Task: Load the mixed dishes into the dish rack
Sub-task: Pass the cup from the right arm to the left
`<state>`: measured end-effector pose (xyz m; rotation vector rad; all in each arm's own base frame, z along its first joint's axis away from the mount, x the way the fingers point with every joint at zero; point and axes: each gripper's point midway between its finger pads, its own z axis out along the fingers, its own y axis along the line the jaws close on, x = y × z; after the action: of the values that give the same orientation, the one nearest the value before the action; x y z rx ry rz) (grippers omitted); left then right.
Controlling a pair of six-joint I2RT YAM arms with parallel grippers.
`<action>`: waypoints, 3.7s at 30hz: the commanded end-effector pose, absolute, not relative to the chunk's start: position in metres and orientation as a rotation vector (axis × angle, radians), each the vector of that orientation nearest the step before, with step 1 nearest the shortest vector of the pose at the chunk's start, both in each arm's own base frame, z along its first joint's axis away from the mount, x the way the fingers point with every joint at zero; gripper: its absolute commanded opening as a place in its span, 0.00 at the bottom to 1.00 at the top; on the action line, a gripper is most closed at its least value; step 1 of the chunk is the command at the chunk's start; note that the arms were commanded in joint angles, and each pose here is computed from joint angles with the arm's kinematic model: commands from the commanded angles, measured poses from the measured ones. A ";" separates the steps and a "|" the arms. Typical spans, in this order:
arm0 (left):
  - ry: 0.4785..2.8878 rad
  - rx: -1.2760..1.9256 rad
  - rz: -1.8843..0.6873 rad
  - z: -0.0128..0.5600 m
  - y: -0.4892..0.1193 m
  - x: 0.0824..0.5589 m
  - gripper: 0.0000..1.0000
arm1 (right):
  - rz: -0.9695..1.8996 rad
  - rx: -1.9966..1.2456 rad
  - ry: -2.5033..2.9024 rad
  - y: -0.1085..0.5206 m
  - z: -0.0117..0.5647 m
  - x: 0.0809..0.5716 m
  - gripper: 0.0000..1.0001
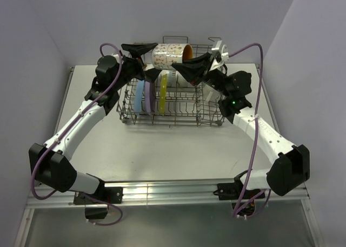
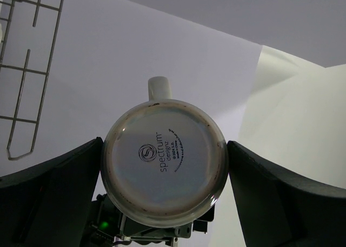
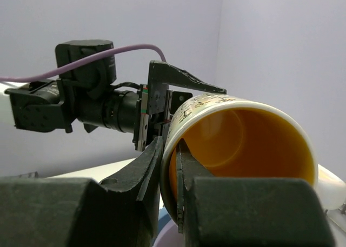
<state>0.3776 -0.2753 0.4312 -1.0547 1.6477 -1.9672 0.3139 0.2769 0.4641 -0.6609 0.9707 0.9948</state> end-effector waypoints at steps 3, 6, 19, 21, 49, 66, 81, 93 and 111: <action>1.854 -0.628 -2.200 0.462 -0.311 0.297 0.99 | 0.878 -0.658 0.665 0.254 0.522 0.287 0.00; 1.854 -0.577 -2.212 0.468 -0.314 0.296 0.99 | 0.853 -0.695 0.681 0.262 0.508 0.290 0.00; 1.971 -0.482 -2.139 0.466 -0.321 0.289 0.99 | 0.779 -0.683 0.796 0.273 0.487 0.314 0.00; 1.979 -0.475 -2.128 0.466 -0.323 0.289 0.99 | 0.776 -0.654 0.805 0.275 0.492 0.314 0.00; 1.997 -0.434 -2.175 0.460 -0.330 0.283 0.99 | 0.963 -0.801 0.703 0.309 0.473 0.266 0.00; 1.993 -0.326 -2.251 0.466 -0.342 0.269 0.99 | 0.755 -0.828 0.828 0.327 0.434 0.299 0.00; 1.934 -0.296 -2.289 0.461 -0.341 0.263 0.05 | 0.856 -0.851 0.888 0.327 0.418 0.295 0.00; 1.851 -0.327 -2.348 0.474 -0.334 0.264 0.00 | 0.926 -0.776 0.997 0.305 0.405 0.316 0.39; 1.817 -0.387 -2.251 0.466 -0.309 0.284 0.00 | 0.935 -0.734 1.055 0.284 0.406 0.319 0.54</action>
<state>0.3585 -0.3084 0.3923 -0.8400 1.8945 -2.0313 0.3099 0.2944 0.4066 -0.7889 1.0075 0.9436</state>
